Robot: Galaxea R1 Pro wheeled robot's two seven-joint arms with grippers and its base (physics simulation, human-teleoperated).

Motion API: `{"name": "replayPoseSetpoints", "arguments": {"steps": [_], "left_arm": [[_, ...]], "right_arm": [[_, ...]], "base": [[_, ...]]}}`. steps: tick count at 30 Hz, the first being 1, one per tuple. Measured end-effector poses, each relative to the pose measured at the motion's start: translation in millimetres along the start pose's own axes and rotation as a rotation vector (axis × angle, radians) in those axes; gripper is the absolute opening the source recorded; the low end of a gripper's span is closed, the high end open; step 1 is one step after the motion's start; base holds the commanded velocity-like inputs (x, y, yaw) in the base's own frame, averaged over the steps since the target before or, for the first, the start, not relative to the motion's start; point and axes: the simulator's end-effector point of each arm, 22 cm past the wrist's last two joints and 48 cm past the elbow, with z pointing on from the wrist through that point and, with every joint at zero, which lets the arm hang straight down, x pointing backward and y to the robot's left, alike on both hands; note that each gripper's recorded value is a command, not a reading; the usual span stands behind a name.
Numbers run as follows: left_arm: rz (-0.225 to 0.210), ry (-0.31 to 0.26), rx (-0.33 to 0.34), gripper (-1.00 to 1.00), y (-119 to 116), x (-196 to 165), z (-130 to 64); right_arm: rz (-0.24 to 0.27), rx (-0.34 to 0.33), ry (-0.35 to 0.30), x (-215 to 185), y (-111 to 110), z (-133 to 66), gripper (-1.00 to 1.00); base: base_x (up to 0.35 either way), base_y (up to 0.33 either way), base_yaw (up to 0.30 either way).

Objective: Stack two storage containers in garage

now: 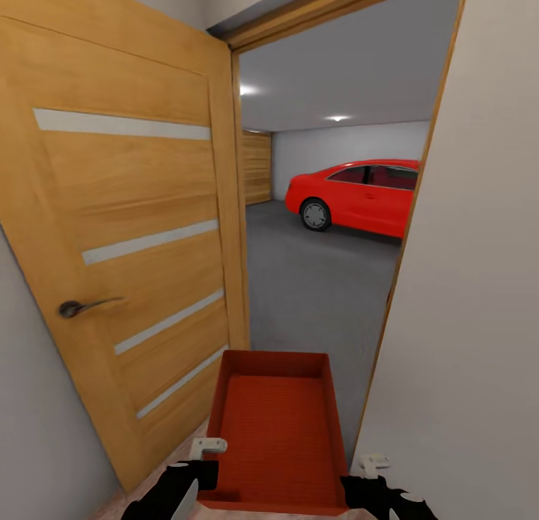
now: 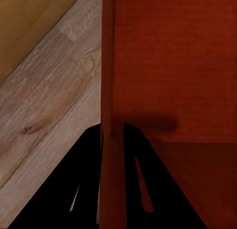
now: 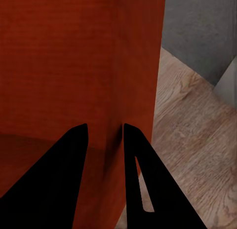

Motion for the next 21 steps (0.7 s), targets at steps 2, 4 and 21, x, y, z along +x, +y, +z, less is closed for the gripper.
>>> {"name": "replayPoseSetpoints", "arguments": {"steps": [2,4,21], "left_arm": [[0.0,0.0,0.0,-1.0,0.0,0.0,0.0],[0.0,0.0,0.0,-1.0,0.0,0.0,0.1],[0.0,0.0,-0.001,-1.0,0.0,-0.1,0.3]], "right_arm": [[0.0,0.0,0.0,0.0,0.0,0.0,-1.0],[0.0,0.0,0.0,0.0,0.0,0.1,-1.0],[0.0,0.0,0.0,-0.1,0.0,0.4,-1.0]], "base": [[0.229,0.244,-0.277],[0.197,0.264,-0.275],[0.082,0.262,-0.138]]}}
